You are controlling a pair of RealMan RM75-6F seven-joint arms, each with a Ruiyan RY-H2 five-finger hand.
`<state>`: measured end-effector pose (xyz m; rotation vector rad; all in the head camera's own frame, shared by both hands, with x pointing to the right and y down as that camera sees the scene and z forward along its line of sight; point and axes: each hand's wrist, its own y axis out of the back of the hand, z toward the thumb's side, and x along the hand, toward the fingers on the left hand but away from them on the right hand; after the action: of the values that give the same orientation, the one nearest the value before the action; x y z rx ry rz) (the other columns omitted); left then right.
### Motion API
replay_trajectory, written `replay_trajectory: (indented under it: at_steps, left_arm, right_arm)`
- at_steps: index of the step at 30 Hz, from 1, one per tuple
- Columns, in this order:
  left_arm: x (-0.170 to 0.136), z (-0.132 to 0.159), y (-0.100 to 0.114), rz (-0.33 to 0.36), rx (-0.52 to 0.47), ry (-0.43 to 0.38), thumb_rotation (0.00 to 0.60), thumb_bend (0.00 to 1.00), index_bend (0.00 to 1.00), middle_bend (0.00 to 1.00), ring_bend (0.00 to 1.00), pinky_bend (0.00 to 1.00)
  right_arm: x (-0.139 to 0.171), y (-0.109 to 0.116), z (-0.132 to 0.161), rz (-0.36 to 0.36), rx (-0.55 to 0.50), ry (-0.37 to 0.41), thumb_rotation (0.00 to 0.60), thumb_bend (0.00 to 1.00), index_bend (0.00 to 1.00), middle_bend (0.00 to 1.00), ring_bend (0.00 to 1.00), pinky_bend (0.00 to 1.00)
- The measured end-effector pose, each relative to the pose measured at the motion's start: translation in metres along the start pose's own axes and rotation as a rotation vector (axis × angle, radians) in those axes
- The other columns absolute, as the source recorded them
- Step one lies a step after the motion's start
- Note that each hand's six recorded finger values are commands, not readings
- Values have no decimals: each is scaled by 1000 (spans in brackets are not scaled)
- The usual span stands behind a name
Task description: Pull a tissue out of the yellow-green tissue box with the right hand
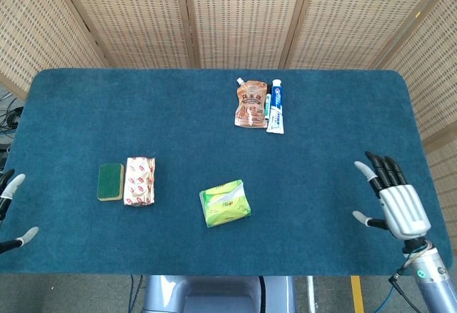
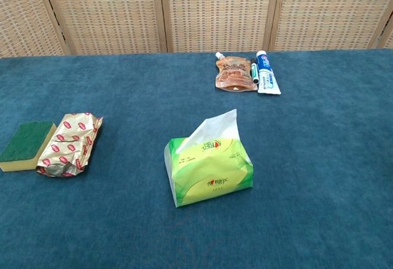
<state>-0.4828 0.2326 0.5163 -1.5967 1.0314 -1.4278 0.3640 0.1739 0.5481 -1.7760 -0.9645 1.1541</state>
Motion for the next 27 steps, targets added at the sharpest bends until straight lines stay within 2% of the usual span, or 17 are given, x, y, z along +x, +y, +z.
replay_trajectory:
  at_steps: [4,7,13,17,22,27]
  left_arm:
    - [3,-2,0,-2,1,18,600,0,0,0,0,0]
    - [6,-4,0,-4,-1,32,600,0,0,0,0,0]
    - [10,-8,0,-11,-9,51,600,0,0,0,0,0]
    - [12,-8,-1,-21,-12,56,600,0,0,0,0,0]
    - [14,-9,-1,-28,-16,59,600,0,0,0,0,0]
    - [15,-11,0,-26,-28,64,600,0,0,0,0,0]
  right_arm:
    - [-35,-6,31,77,-22,136,600,52,149,68,0,124]
    - [-58,-14,52,141,-18,207,600,68,155,95,21,173]
    - [-100,-38,95,260,2,294,600,154,211,183,126,239]
    - [-117,-50,119,279,9,315,600,215,248,224,162,241]
    - [-130,-66,143,311,24,321,600,311,255,261,204,305]
    - [-137,-82,160,339,40,316,600,334,277,288,230,309]
